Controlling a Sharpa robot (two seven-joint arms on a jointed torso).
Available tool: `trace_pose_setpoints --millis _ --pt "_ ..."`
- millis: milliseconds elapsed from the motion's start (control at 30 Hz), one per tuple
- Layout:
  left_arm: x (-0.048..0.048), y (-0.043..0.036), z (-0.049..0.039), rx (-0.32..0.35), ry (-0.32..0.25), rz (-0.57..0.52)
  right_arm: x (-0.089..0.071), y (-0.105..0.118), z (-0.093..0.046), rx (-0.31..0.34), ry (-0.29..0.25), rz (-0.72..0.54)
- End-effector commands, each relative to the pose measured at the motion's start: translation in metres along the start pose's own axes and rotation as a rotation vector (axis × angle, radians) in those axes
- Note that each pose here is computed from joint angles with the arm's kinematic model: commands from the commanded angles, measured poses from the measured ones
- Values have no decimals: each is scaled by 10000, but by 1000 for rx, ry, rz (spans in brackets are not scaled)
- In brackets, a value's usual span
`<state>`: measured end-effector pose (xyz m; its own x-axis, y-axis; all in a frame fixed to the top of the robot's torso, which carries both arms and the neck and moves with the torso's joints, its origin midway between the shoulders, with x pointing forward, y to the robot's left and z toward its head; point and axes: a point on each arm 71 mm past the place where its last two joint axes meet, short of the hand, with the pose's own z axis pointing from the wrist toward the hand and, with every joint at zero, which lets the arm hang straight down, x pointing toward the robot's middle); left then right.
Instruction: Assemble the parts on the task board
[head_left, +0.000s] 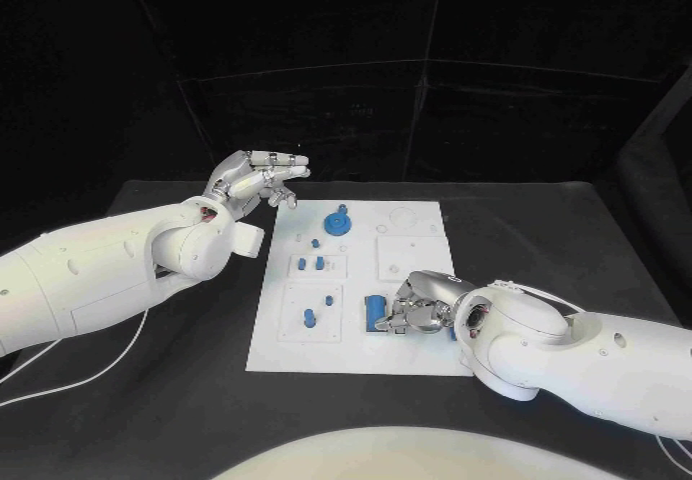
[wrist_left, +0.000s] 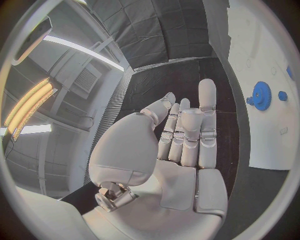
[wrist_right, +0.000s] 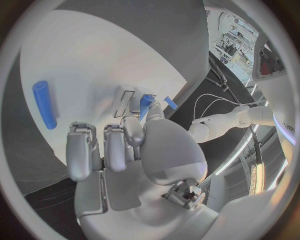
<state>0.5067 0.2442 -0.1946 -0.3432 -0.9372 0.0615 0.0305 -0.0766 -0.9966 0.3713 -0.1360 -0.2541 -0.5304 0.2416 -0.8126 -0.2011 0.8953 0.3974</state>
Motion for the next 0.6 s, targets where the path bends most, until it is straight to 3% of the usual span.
trace_pose_setpoints --millis 33,233,367,467,600 --pt "7 -14 4 6 10 -8 -56 -6 -53 -44 -55 108" --pt "-1 -13 3 5 7 -7 -131 -140 -204 -61 -21 230" --pt "-12 -14 -1 6 4 -6 -202 -308 -334 -33 13 248" --pt "-25 -16 -5 7 0 -3 -259 -464 -420 7 1 233" --pt "-23 -9 5 8 -1 -3 -351 -649 -513 54 -61 156"
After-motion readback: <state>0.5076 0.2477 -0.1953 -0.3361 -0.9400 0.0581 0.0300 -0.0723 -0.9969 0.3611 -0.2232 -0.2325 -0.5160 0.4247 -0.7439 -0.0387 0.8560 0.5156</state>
